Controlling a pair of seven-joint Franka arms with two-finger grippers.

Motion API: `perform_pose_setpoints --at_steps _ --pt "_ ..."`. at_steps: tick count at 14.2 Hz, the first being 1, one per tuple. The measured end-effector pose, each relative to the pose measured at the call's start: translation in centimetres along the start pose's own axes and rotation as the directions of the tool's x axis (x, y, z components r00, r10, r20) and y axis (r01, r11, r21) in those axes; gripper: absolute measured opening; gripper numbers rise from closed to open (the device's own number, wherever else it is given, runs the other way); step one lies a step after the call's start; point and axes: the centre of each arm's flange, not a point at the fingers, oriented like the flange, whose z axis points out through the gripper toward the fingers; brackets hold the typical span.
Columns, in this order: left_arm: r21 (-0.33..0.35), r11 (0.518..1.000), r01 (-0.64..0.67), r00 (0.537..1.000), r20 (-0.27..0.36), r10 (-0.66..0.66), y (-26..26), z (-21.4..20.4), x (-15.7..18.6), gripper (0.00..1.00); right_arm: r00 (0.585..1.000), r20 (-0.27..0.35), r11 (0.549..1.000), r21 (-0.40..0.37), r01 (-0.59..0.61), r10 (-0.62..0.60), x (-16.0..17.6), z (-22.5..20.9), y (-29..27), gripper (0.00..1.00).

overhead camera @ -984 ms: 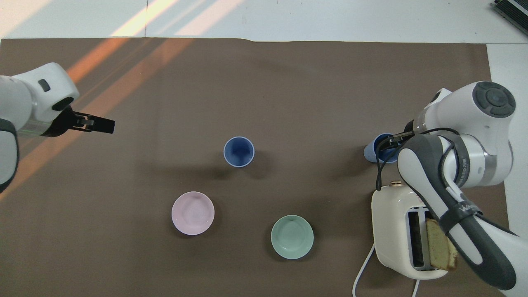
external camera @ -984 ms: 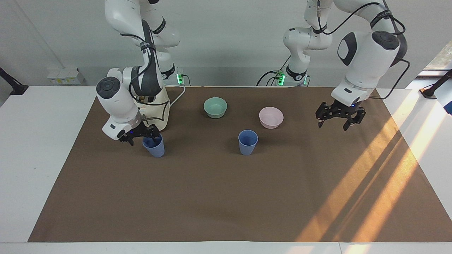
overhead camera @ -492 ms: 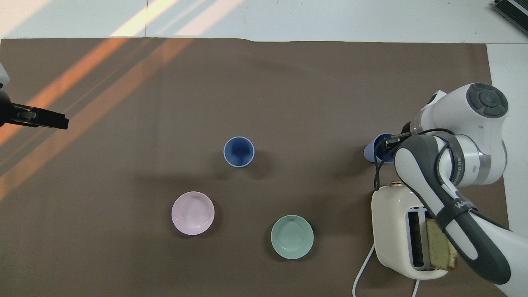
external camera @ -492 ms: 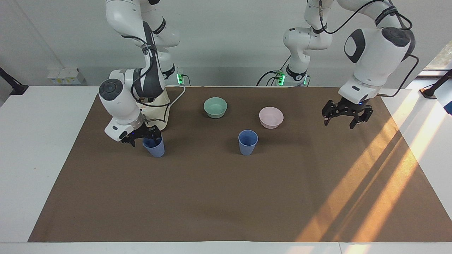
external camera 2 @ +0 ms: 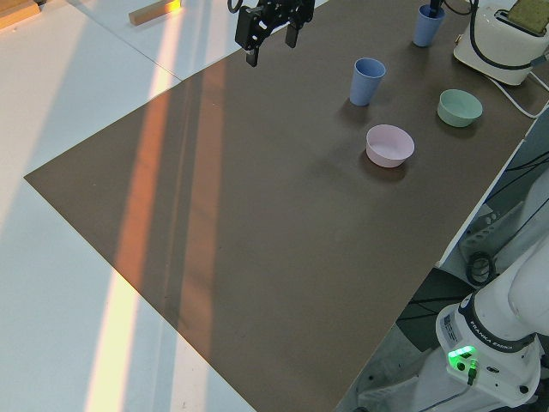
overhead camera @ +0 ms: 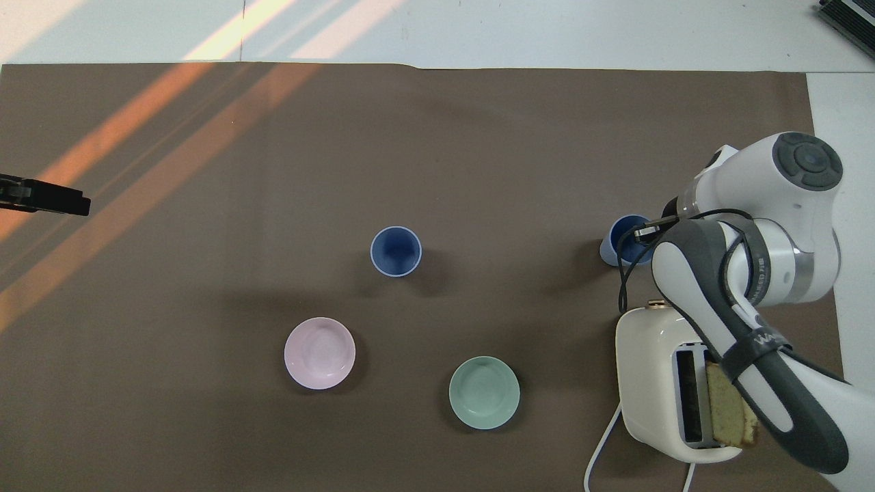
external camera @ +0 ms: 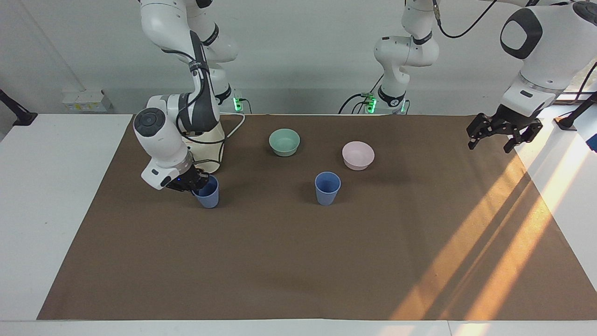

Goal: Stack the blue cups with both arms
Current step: 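Lift the blue cup with the right gripper over the center cup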

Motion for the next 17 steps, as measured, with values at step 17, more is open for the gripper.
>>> perform_pose_setpoints --at_steps 17 --pt "-0.005 0.999 0.052 0.999 0.003 -0.052 0.8 -1.0 0.1 1.00 0.954 -0.011 0.933 0.212 -0.289 0.298 -0.4 -13.9 -30.0 0.04"
